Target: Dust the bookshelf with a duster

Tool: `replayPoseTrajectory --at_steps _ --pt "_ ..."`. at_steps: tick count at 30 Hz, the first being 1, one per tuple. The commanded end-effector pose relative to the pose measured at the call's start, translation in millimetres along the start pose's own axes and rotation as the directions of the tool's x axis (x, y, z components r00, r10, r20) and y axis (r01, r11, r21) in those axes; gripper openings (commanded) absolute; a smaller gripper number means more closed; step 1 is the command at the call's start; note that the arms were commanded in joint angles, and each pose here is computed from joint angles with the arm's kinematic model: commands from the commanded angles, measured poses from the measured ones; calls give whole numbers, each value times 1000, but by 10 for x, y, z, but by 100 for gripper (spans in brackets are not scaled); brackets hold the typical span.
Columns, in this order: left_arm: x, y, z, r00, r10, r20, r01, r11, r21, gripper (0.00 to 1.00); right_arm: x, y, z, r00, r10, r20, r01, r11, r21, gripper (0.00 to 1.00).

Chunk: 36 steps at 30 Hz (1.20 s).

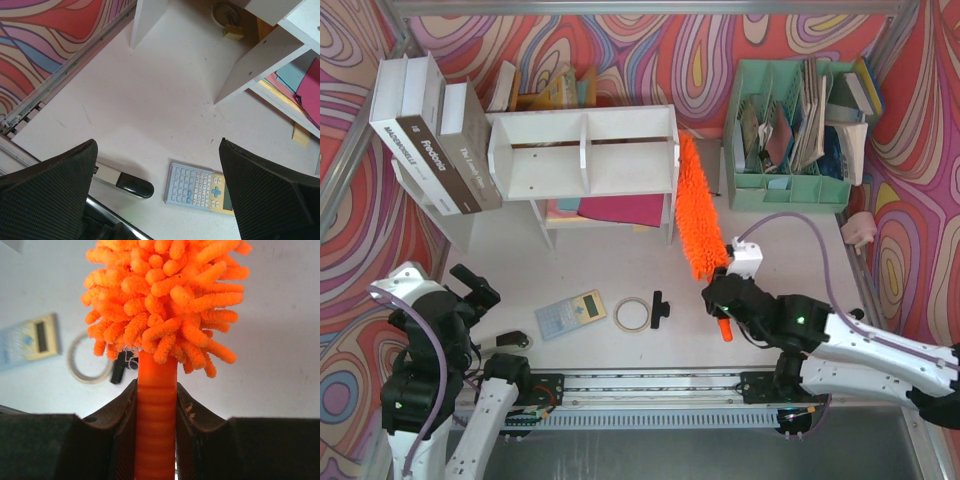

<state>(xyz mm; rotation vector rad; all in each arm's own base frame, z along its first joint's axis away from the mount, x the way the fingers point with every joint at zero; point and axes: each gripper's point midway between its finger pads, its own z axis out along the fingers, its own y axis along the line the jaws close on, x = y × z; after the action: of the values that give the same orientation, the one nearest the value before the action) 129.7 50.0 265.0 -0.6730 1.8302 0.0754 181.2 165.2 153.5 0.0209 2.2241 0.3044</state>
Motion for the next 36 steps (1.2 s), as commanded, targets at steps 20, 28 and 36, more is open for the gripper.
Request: replayPoseTrajectory --at_steps 20,28,36 --pt "15 5 38 1000 12 0 -12 1000 -11 98 -706 106 -305 985 -24 170 25 1000 -4 0" --pt "27 -10 50 1000 20 -12 -20 1000 -10 99 -779 199 -244 980 -20 198 22 1000 -9 0" --pt "14 32 31 1000 9 3 -9 1000 -22 98 -749 301 -162 982 -48 183 53 998 -19 0"
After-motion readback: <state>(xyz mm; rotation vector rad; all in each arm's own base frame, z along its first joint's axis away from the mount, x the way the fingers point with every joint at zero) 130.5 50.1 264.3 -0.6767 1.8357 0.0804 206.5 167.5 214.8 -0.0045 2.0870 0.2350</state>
